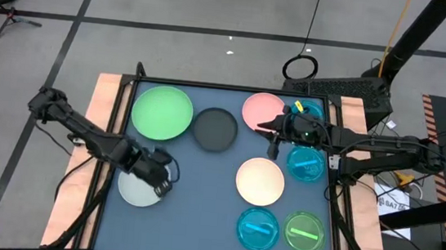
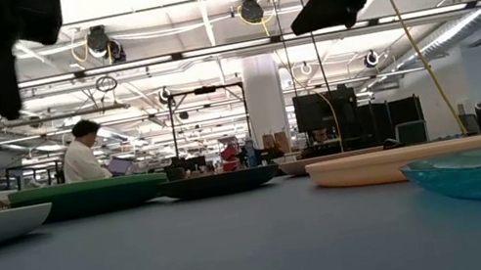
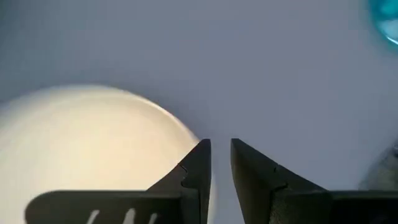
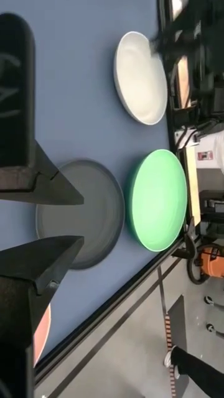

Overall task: Stack plastic plates
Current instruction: Stack the white plate on top of the light green plate

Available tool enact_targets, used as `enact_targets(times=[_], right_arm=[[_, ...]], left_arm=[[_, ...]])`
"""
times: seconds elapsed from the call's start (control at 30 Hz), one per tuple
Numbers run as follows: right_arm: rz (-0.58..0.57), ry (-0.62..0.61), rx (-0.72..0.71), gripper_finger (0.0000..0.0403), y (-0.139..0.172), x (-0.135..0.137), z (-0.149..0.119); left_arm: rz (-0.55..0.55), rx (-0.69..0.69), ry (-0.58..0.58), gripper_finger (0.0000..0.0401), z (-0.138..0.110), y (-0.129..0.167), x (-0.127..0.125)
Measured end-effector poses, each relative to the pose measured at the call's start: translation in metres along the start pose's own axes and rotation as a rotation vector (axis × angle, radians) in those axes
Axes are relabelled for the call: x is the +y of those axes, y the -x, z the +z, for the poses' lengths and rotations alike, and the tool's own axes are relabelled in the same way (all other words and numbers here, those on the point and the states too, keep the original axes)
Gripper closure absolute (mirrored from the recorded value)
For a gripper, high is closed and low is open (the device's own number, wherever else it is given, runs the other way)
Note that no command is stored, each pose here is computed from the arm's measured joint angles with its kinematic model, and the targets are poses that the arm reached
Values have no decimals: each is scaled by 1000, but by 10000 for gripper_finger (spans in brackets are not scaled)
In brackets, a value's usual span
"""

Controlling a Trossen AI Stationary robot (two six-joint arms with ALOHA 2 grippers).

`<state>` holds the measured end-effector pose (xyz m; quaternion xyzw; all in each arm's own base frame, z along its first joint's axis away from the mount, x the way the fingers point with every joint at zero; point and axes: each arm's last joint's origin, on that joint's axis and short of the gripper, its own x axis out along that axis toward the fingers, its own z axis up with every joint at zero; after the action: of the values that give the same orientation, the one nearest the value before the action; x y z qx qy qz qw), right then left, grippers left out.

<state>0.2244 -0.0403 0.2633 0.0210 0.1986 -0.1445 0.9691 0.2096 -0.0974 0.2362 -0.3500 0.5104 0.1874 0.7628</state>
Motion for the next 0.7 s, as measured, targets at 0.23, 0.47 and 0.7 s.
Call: enact_targets(times=[0.23, 0.47, 0.7], right_arm=[[-1, 16, 17, 316, 0, 0, -2], [-1, 18, 28, 316, 0, 0, -3], [-2, 24, 76, 316, 0, 0, -7]], left_arm=[[14, 208, 72, 334, -31, -22, -16], [34, 234, -78, 333, -51, -29, -21], [120, 153, -265, 333, -63, -43, -21]])
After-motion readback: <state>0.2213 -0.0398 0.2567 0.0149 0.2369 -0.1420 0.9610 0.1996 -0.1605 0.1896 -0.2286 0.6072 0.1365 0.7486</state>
